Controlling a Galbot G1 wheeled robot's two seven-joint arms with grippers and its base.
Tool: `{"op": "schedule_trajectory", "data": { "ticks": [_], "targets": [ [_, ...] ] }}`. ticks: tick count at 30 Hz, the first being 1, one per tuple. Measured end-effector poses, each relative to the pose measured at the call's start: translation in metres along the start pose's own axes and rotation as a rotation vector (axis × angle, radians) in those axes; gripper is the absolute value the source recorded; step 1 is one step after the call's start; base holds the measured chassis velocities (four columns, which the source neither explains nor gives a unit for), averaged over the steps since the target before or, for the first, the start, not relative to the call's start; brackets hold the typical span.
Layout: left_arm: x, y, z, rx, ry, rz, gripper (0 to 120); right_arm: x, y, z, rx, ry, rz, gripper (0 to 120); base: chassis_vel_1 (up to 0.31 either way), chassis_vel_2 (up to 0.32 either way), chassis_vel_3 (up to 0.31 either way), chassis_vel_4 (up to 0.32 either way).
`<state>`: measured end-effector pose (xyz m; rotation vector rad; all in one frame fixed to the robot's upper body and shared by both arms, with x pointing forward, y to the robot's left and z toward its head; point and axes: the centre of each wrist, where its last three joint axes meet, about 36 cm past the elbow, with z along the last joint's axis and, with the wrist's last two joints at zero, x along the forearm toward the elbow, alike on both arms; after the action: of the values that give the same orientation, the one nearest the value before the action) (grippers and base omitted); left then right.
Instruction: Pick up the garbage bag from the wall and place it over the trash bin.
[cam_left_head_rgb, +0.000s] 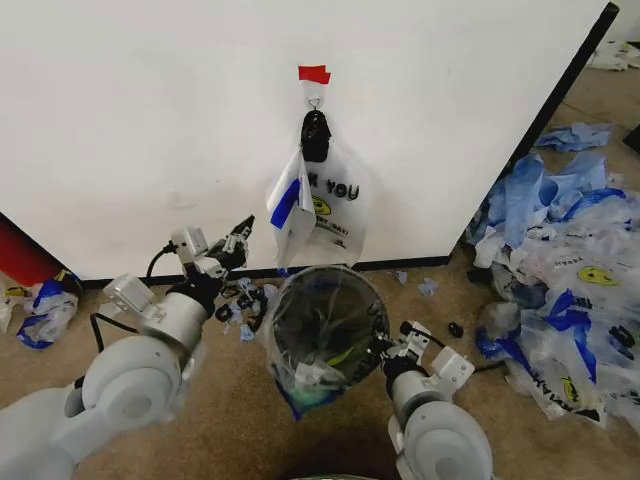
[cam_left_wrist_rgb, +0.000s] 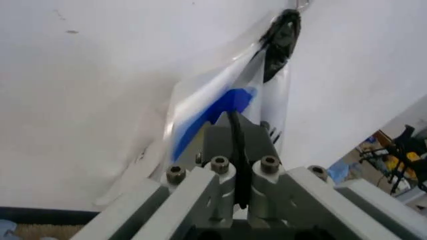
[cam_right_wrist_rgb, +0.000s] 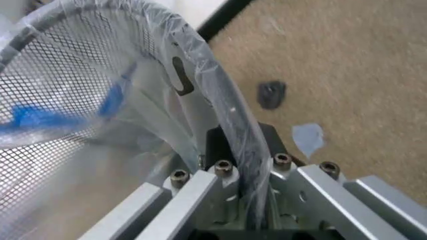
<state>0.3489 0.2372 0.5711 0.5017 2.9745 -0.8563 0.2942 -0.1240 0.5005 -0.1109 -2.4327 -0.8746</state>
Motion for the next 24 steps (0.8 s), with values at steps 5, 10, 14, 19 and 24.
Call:
{"op": "schedule_trajectory", "data": {
  "ticks": [5,10,14,19,24],
  "targets": [
    [0.008,0.001,0.019,0.041,0.019,-0.027,0,-0.022,-0.004,0.006,0.013,0.026,0.056,0,0.0,0.0,0.0,0.0],
    [0.018,0.01,0.041,0.06,0.048,-0.069,0,-0.035,-0.008,0.01,0.024,0.03,0.072,0,0.0,0.0,0.0,0.0],
    [0.026,0.013,0.053,0.07,0.067,-0.081,0,-0.042,-0.009,0.012,0.024,0.026,0.062,0,0.0,0.0,0.0,0.0],
    [0.031,0.018,0.07,0.079,0.087,-0.098,0,-0.054,-0.009,0.017,0.019,0.022,0.046,0,0.0,0.0,0.0,0.0],
    [0.033,0.019,0.081,0.088,0.097,-0.11,0,-0.066,-0.012,0.026,0.039,0.035,0.037,0,0.0,0.0,0.0,0.0]
  ]
}}
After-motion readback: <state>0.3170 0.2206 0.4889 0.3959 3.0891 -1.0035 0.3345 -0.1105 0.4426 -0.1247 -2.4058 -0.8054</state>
